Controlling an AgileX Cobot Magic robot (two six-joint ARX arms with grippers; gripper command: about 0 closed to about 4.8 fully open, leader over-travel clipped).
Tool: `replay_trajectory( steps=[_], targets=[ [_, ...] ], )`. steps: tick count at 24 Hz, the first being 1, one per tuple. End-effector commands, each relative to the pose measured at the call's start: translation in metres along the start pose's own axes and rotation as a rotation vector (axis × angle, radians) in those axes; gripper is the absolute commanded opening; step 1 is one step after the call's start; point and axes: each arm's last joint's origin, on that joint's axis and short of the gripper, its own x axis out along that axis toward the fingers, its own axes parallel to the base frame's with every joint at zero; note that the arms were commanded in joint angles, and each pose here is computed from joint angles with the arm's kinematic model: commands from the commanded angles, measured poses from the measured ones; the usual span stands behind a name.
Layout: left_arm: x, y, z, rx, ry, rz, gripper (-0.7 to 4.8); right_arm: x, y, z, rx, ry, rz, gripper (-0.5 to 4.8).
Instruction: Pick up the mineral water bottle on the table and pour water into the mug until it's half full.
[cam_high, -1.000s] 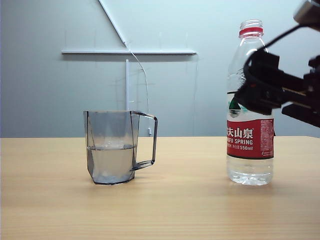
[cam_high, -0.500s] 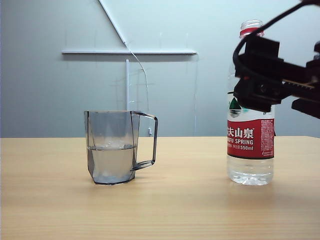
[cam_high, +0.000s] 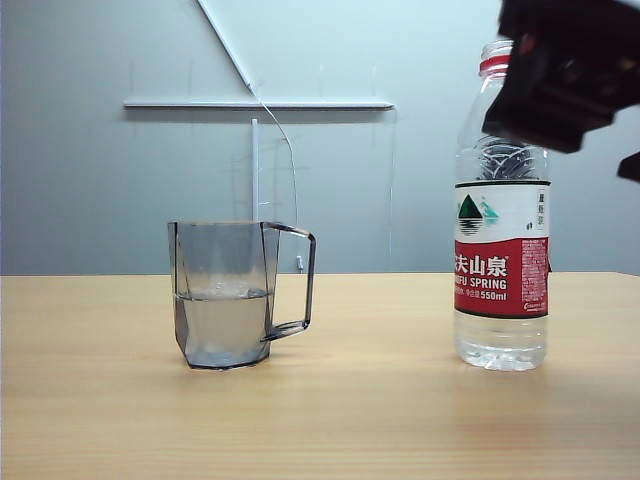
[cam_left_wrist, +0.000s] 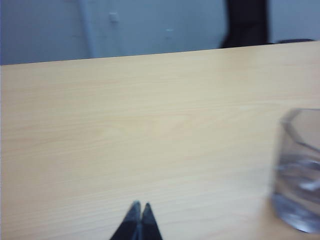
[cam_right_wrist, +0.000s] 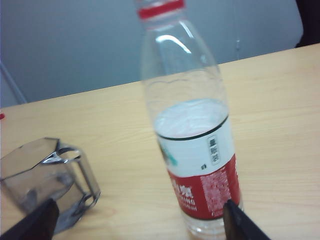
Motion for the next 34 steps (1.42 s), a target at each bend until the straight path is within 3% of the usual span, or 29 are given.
replay_trajectory(
  steps=[1, 2, 3, 6, 13, 17, 34],
  targets=[
    [-0.001, 0.011, 0.001, -0.011, -0.009, 0.111, -0.02, -0.014, 0.0, 0.007, -0.033, 0.0, -0.037, 2.18],
    [-0.002, 0.015, 0.001, -0.014, -0.008, 0.162, -0.02, -0.021, 0.001, 0.011, -0.003, 0.008, -0.007, 0.26],
    [-0.002, 0.016, 0.001, -0.015, -0.008, 0.174, -0.02, -0.024, 0.001, 0.013, 0.013, 0.012, 0.002, -0.13],
    [-0.002, 0.018, 0.001, -0.017, -0.007, 0.191, -0.02, -0.032, 0.001, 0.02, 0.05, 0.023, 0.041, -0.05],
    [-0.003, 0.023, 0.001, -0.021, -0.006, 0.247, -0.02, -0.044, -0.008, 0.047, -0.022, 0.031, 0.145, -0.05],
    [-0.003, 0.023, 0.001, -0.021, -0.006, 0.243, -0.02, -0.043, -0.013, 0.054, 0.018, 0.031, 0.144, -0.05],
    [-0.003, 0.023, 0.001, -0.021, -0.006, 0.243, -0.02, -0.043, -0.014, 0.055, -0.001, 0.032, 0.148, -0.05]
  ],
)
